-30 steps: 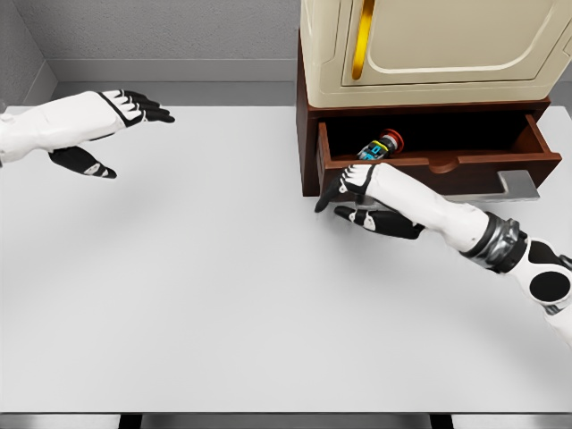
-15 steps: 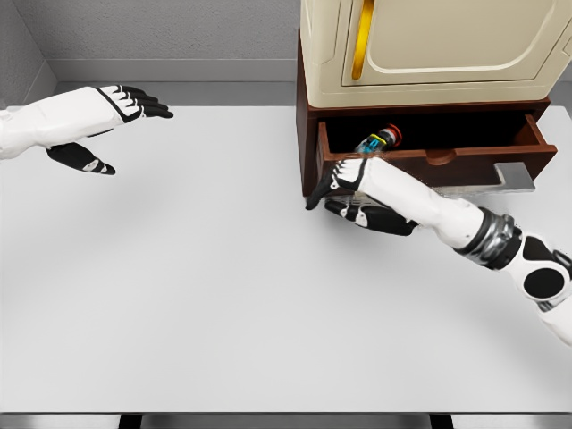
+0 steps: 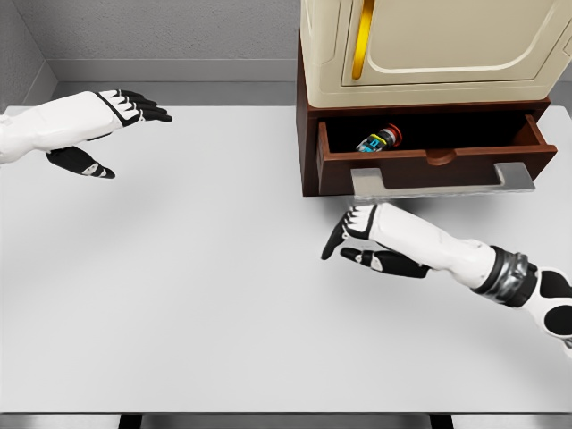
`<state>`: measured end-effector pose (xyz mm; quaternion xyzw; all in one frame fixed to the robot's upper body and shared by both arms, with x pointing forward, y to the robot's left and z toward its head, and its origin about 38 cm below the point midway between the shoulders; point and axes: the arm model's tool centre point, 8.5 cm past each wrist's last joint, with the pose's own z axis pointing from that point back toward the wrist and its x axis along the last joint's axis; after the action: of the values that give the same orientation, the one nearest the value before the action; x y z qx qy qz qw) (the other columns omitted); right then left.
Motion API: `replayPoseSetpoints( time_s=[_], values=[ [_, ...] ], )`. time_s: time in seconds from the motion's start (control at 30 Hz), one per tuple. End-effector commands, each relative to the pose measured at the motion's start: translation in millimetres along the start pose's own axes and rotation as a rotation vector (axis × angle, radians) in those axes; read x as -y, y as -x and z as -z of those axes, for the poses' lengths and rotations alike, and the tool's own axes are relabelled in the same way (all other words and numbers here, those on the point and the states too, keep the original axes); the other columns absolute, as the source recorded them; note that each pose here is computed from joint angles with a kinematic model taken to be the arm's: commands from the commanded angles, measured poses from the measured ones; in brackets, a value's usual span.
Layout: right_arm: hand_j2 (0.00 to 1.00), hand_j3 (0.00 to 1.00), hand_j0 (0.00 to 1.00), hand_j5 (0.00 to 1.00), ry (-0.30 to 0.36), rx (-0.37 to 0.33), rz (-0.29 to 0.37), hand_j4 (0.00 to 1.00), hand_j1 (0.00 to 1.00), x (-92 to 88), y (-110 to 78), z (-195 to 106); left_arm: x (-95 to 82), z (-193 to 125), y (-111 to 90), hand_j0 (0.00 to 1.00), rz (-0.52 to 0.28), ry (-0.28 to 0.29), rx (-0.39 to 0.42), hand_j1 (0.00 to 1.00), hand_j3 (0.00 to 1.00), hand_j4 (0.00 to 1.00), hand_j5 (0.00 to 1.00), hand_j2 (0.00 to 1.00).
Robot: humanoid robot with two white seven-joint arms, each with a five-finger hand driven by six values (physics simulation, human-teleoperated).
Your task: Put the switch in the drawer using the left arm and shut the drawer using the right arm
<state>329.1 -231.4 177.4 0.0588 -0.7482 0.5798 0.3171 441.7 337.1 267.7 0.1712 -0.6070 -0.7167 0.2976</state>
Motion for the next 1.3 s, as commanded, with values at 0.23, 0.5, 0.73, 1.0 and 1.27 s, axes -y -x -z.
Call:
replayPoseSetpoints(
  time_s=[0.23,0.5,0.73,1.0,1.27],
  values=[
    [0.52,0.52,0.52,0.52,0.016,-0.105,-0.052,0.52,0.52,21.0,18.9,-29,-0.9,0,0,1.0,-0.005,-0.005,0.0,1.0,1.0,1.0,1.0,1.0],
    [0.52,0.52,0.52,0.52,0.023,-0.167,-0.053,0.52,0.52,21.9,38.4,-38,-4.7,-2,1,1.0,-0.001,-0.016,-0.005,1.0,1.0,1.0,1.0,1.0],
    [0.52,0.52,0.52,0.52,0.011,-0.14,-0.069,0.52,0.52,23.9,29.2,-35,-2.6,-6,1,1.0,-0.01,-0.03,-0.01,1.0,1.0,1.0,1.0,1.0],
    [0.52,0.52,0.52,0.52,0.0,-0.138,-0.115,0.52,0.52,40.0,18.1,-43,-3.2,-7,1,1.0,-0.009,-0.03,-0.012,1.0,1.0,1.0,1.0,1.0],
    [0.52,0.52,0.52,0.52,0.041,-0.151,-0.14,0.52,0.52,54.3,16.1,-51,-2.4,-7,2,1.0,-0.011,-0.029,-0.014,1.0,1.0,1.0,1.0,1.0]
  ],
)
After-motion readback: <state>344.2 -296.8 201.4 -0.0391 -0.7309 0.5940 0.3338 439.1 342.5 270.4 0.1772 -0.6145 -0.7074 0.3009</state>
